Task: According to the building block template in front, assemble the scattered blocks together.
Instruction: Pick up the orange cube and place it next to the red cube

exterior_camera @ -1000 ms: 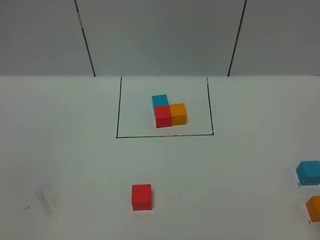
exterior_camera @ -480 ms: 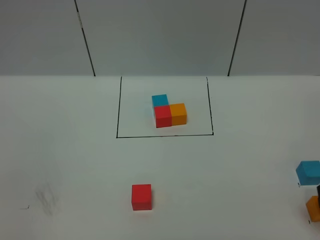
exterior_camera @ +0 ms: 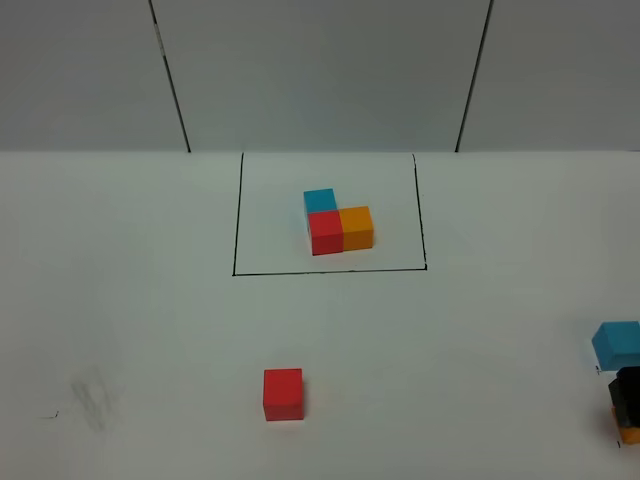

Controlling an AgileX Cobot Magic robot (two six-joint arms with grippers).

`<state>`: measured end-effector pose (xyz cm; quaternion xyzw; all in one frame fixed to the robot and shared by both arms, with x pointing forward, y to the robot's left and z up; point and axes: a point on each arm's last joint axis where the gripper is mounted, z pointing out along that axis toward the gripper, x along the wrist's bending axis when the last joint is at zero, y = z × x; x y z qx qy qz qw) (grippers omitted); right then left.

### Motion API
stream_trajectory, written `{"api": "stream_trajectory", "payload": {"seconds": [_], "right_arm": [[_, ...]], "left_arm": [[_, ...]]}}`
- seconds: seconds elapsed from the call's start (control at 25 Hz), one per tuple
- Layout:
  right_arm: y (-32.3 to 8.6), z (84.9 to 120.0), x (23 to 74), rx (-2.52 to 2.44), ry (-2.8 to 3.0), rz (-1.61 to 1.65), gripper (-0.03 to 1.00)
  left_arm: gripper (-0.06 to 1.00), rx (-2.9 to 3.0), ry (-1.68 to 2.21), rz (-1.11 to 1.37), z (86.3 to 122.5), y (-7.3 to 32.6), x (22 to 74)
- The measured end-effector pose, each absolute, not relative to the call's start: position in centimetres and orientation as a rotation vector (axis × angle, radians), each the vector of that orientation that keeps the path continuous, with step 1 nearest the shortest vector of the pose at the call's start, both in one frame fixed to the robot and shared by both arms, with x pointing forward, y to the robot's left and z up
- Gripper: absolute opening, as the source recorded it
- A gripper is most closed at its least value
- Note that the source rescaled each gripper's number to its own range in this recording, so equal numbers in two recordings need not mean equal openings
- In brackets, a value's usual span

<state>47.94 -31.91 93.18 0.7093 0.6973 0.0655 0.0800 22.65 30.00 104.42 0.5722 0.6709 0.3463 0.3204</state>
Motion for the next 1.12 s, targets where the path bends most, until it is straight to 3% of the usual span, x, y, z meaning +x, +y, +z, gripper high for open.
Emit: {"api": "stream_trajectory", "payload": {"seconds": [0.8,0.88,0.96,1.08,1.12], "right_arm": [[-32.0,89.4,49.3,2.143,2.108,0.162,0.77],[-32.0,89.3,49.3,2.142,2.109,0.162,0.70],[-32.0,89.3,49.3,2.138,2.113,0.162,0.56],[-31.9,89.3,49.4,2.118,2.131,0.163,0.17],[-31.7,89.3,49.4,2.109,2.140,0.161,0.19]], "left_arm": [[0.63,1.504,1.763,0.910,104.4,30.0,22.6],[0.63,1.504,1.763,0.910,104.4,30.0,22.6],[0.63,1.504,1.763,0.910,104.4,30.0,22.6],[0.63,1.504,1.763,0.910,104.4,30.0,22.6],[0.63,1.504,1.763,0.910,104.4,30.0,22.6]]}}
